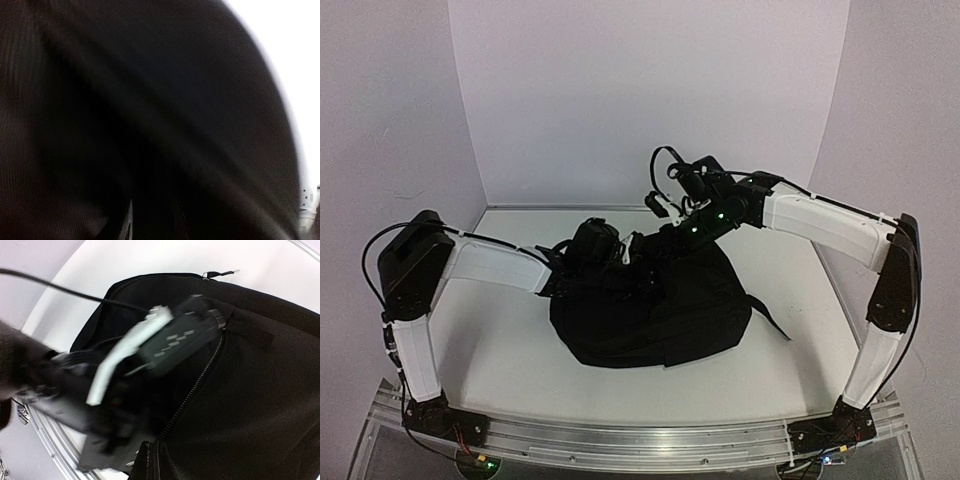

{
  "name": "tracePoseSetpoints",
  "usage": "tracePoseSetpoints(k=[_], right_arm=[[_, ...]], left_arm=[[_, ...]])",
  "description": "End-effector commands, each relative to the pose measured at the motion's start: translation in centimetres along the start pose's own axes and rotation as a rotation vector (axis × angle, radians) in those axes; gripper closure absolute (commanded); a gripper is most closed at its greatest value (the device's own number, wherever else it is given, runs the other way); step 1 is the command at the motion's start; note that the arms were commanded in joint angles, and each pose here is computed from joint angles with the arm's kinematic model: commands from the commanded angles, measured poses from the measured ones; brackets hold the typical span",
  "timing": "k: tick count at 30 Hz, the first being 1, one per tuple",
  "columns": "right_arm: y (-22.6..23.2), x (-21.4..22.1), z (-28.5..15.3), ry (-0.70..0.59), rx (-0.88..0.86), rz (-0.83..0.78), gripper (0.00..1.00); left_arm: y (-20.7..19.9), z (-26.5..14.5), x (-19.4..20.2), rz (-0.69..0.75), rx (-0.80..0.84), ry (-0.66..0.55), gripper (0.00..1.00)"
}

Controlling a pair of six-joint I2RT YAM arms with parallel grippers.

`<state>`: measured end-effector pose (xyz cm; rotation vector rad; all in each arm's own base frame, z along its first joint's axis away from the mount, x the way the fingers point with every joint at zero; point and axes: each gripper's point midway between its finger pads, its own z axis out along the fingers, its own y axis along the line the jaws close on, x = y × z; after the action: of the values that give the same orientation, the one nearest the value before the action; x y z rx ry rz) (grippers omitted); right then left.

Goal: Pack the student bag
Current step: Adjust the student bag at the center of the board.

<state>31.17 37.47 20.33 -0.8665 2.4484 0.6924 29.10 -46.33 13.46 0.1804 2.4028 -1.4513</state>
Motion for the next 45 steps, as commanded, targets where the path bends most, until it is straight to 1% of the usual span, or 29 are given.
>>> tracePoseSetpoints(k=[1, 3, 5, 10, 12, 14, 16, 18, 20, 22, 25, 27, 29, 32, 34, 37, 41, 45], right_arm=[[0.2, -2.1, -0.8, -0.081, -0.048, -0.029, 1.0], [-1.3, -1.5, -0.4, -0.064, -0.029, -0.008, 0.98], [-2.2, -0.6, 0.2, -0.036, -0.03, 0.009, 0.92], [-2.7, 1.4, 1.5, 0.019, -0.047, 0.026, 0.9], [-3.1, 1.9, 1.8, 0.034, -0.043, 0.037, 0.86], [-3.8, 2.5, 2.3, 0.052, -0.033, 0.046, 0.8], [-4.6, 3.4, 3.0, 0.077, -0.024, 0.057, 0.71], [-4.9, 4.2, 3.5, 0.101, -0.032, 0.061, 0.67], [-4.8, 4.4, 3.4, 0.106, -0.038, 0.054, 0.61], [-4.4, 3.8, 2.6, 0.089, -0.056, 0.038, 0.53], [-4.3, 1.3, -0.1, 0.009, -0.058, 0.014, 0.4], [-5.3, 0.3, -1.2, -0.026, -0.017, 0.0, 0.37], [-6.2, 0.4, -1.2, -0.02, 0.018, -0.012, 0.36], [-6.8, 2.4, 0.1, 0.038, 0.026, 0.0, 0.37], [-7.2, 3.8, 1.0, 0.079, 0.027, 0.01, 0.39], [-7.4, 5.5, 1.5, 0.116, 0.02, 0.024, 0.44], [-7.2, 4.5, -0.1, 0.072, -0.007, 0.033, 0.47], [-8.3, 2.6, -2.7, -0.003, 0.005, 0.058, 0.46]], left_arm=[[-1.7, -4.8, 0.7, 0.045, -0.037, -0.054, 0.57], [-1.3, -6.1, 0.8, 0.037, -0.072, -0.076, 0.49], [-0.4, -6.9, 0.7, 0.032, -0.126, -0.096, 0.44], [1.9, -7.7, 0.0, 0.017, -0.278, -0.137, 0.43], [2.6, -7.7, -0.4, 0.011, -0.325, -0.147, 0.43], [3.7, -7.8, -0.7, -0.01, -0.385, -0.165, 0.42], [5.3, -8.1, -0.8, -0.048, -0.46, -0.176, 0.34], [6.4, -8.0, -0.7, -0.071, -0.494, -0.175, 0.29], [7.6, -8.1, -0.3, -0.104, -0.521, -0.163, 0.25], [9.2, -8.2, 0.0, -0.151, -0.536, -0.137, 0.25], [11.3, -8.8, 0.2, -0.196, -0.542, -0.111, 0.25], [12.4, -9.4, -0.1, -0.199, -0.565, -0.107, 0.25], [13.4, -10.3, -0.9, -0.198, -0.585, -0.115, 0.25], [14.0, -11.8, -2.8, -0.176, -0.593, -0.144, 0.25], [13.3, -12.8, -4.2, -0.11, -0.6, -0.167, 0.27], [10.6, -12.8, -5.4, 0.004, -0.563, -0.16, 0.32], [7.0, -11.2, -4.7, 0.117, -0.558, -0.133, 0.34], [4.9, -9.5, -3.6, 0.169, -0.572, -0.132, 0.35]])
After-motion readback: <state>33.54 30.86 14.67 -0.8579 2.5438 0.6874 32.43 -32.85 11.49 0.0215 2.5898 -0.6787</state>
